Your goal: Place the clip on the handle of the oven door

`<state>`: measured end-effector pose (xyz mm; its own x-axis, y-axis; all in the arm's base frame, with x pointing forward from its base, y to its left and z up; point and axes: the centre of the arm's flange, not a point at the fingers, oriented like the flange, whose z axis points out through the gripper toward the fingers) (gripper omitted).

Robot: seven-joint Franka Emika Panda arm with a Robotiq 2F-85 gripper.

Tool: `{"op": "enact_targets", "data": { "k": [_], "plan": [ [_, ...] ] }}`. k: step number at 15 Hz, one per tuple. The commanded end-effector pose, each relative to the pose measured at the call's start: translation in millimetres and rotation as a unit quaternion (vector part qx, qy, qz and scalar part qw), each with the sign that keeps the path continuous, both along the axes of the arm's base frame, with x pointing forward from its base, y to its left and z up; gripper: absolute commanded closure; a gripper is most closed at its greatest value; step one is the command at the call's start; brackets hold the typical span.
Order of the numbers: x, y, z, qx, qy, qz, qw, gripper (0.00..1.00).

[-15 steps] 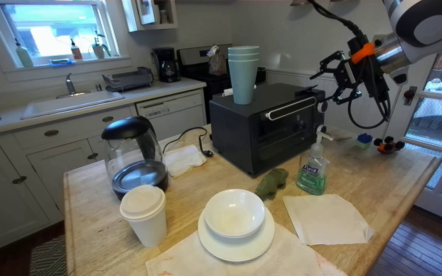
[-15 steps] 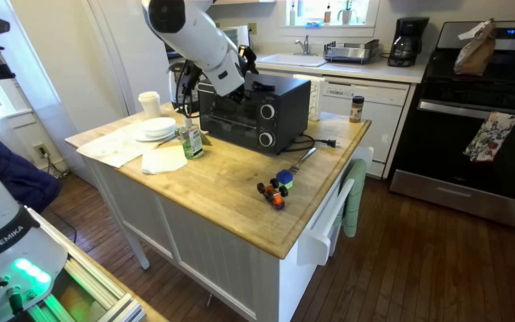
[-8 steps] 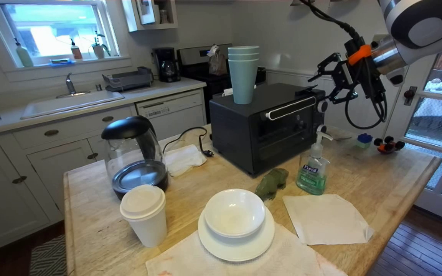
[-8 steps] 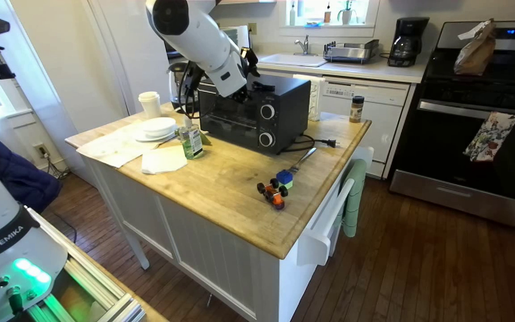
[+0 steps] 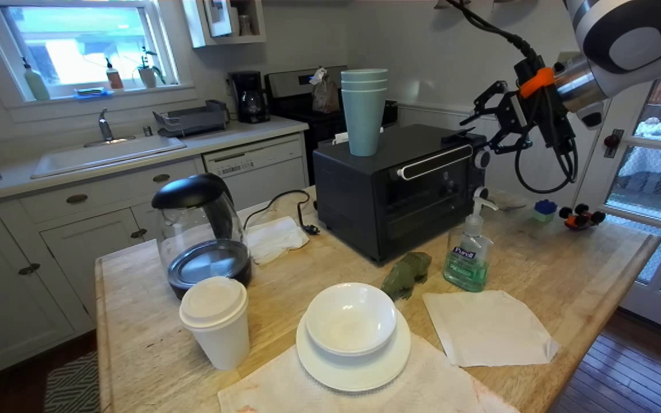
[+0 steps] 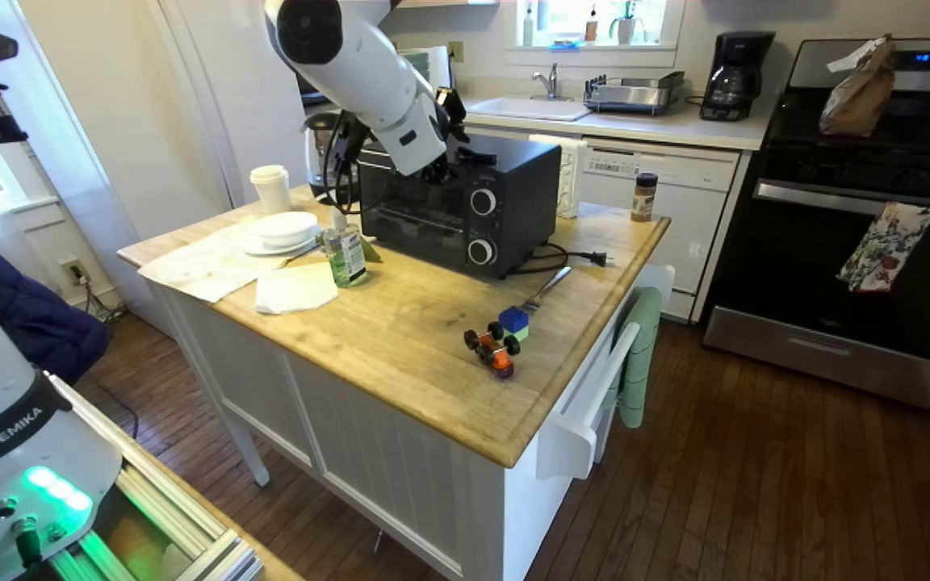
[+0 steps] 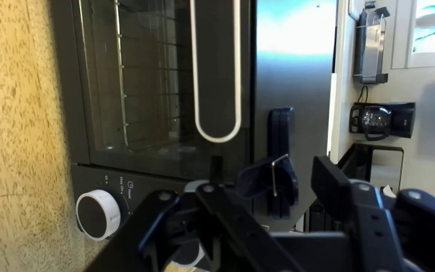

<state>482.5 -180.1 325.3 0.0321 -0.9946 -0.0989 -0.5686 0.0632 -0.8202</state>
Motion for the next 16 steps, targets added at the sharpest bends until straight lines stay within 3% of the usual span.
{"op": "enact_targets", "data": {
  "k": [1,16],
  "plan": [
    [7.3,0.5,-4.1,0.003,-0.011,-0.008,0.9999,0.4],
    [8.8,0.5,-6.5,0.009,-0.012,-0.017,0.9997,0.5]
  ]
}}
